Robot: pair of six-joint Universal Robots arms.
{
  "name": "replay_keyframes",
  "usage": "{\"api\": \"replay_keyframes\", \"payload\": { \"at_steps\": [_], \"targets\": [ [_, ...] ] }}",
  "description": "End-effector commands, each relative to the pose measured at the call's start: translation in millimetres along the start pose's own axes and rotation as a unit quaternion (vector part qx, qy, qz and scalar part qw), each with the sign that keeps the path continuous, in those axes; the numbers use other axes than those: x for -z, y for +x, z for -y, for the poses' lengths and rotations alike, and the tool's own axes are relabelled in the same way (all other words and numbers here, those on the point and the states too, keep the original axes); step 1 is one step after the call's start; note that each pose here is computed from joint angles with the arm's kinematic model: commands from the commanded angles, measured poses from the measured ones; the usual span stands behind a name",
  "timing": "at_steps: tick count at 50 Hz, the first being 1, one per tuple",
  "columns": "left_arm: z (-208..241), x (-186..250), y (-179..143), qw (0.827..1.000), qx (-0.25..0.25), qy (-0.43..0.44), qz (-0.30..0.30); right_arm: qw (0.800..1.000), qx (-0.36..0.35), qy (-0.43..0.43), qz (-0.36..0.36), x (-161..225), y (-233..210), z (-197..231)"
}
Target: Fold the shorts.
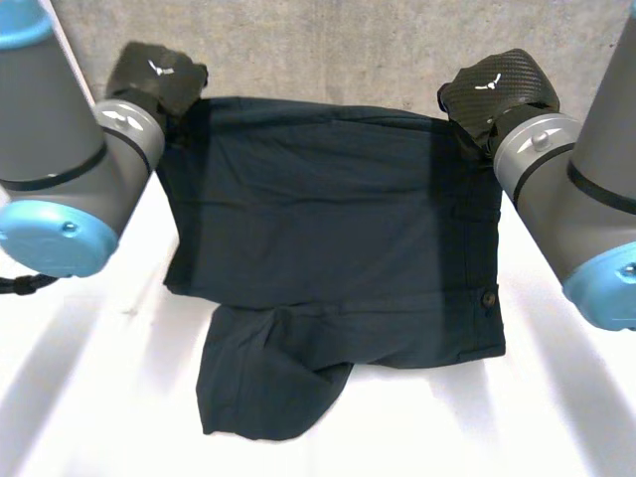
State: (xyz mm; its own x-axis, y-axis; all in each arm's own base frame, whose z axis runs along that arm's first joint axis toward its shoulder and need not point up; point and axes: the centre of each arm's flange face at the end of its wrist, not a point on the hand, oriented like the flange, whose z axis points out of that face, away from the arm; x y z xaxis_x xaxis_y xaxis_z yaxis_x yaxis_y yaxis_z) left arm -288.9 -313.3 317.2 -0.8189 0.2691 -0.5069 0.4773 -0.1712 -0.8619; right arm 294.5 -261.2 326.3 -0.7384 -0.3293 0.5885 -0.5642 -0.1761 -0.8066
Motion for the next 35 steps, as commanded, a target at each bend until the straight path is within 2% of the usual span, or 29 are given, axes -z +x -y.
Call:
{"api": "replay_keyframes", "payload": {
  "at_steps": [1, 6, 9, 13, 22, 27, 35],
  "targets": [
    [7.8, 21.4, -0.2, 1.000, 0.008, -0.008, -0.005, 0.999, -0.019, 0.026, -0.028, 4.2, 7.9, 6.6],
    [42.1, 57.1, -16.1, 0.999, 0.017, 0.035, 0.007, 0.993, -0.034, 0.086, -0.069, 37.3, 38.3, 39.8],
    [70.1, 86.0, -32.8, 0.996, 0.026, 0.077, 0.023, 0.991, -0.037, 0.102, -0.081, 48.4, 47.1, 50.0],
    [98.7, 121.6, -54.7, 0.991, 0.035, 0.125, 0.045, 0.982, -0.047, 0.146, -0.114, 81.5, 72.0, 75.0],
    [146.5, 190.7, -101.3, 0.967, 0.057, 0.224, 0.105, 0.961, -0.062, 0.216, -0.160, 136.7, 105.5, 106.8],
    [156.5, 205.4, -111.6, 0.960, 0.062, 0.245, 0.120, 0.953, -0.067, 0.238, -0.173, 151.7, 114.0, 114.6],
    [153.8, 196.0, -109.3, 0.963, 0.059, 0.236, 0.118, 0.954, -0.067, 0.237, -0.172, 151.0, 113.5, 114.1]
  ]
}}
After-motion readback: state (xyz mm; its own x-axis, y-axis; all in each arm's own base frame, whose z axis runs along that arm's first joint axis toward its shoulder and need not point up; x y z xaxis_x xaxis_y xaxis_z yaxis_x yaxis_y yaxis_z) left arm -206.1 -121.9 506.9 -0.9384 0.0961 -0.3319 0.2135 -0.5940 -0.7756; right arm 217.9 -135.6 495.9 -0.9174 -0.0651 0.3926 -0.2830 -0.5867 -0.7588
